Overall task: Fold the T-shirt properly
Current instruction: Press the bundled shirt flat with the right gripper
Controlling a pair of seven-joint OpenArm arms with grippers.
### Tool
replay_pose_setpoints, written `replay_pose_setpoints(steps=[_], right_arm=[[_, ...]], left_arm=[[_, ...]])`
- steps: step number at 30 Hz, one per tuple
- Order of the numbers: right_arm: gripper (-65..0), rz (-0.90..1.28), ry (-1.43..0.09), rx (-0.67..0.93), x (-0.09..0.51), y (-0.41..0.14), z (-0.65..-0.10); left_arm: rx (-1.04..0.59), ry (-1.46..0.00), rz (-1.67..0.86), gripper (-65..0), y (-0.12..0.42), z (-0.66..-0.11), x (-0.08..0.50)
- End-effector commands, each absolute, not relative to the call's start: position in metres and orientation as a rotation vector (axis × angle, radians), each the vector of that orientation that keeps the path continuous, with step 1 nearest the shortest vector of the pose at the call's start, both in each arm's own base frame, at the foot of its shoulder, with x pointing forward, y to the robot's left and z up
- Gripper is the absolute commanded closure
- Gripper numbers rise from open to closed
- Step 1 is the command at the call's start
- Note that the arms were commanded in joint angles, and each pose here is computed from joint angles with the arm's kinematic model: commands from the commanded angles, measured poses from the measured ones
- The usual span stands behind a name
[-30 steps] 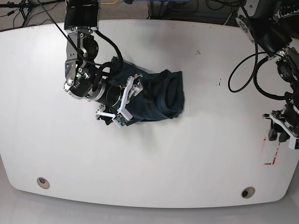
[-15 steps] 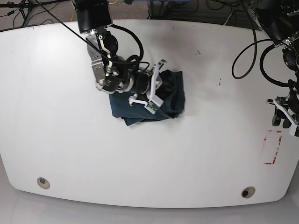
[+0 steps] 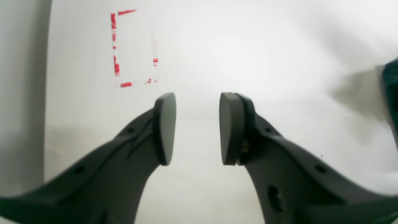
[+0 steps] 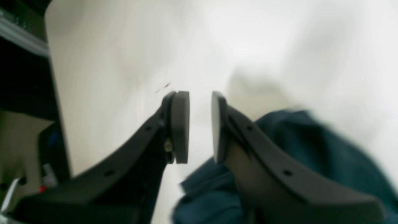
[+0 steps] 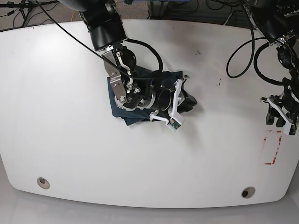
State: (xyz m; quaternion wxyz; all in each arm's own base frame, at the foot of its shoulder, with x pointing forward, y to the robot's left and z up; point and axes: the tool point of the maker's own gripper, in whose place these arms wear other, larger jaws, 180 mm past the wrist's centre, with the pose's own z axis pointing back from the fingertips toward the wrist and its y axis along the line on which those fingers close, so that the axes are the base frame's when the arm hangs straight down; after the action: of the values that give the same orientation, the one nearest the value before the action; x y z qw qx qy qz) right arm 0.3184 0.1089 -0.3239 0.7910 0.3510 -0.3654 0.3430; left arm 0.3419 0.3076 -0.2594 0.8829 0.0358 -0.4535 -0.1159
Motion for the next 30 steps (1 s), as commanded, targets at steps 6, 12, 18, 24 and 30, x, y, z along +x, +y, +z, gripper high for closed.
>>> replay_pose_setpoints(steps=[6, 12, 18, 24, 30], right_arm=[[-12.2, 0.783, -0.935, 0.672, 0.336, 0.076, -0.279], [-12.2, 0.792, -0.884, 0.601, 0.338, 0.049, -0.302], [-12.4, 0.717, -0.836, 0.632, 0.344, 0.042, -0.335], [-12.4, 0.622, -0.822, 0.689, 0.350, 0.042, -0.365], [-12.0, 0.626, -0.828, 0.736, 0.359, 0.069, -0.369]], left_arm=[[0.094, -0.992, -0.287, -21.8, 0.301, -0.243, 0.344], [0.085, -0.975, -0.299, -21.8, 0.297, -0.249, 0.342], [0.081, -0.957, -0.304, -21.8, 0.296, -0.255, 0.338], [0.078, -0.945, -0.305, -21.8, 0.296, -0.259, 0.335], [0.075, -0.946, -0.307, -21.8, 0.294, -0.260, 0.335]])
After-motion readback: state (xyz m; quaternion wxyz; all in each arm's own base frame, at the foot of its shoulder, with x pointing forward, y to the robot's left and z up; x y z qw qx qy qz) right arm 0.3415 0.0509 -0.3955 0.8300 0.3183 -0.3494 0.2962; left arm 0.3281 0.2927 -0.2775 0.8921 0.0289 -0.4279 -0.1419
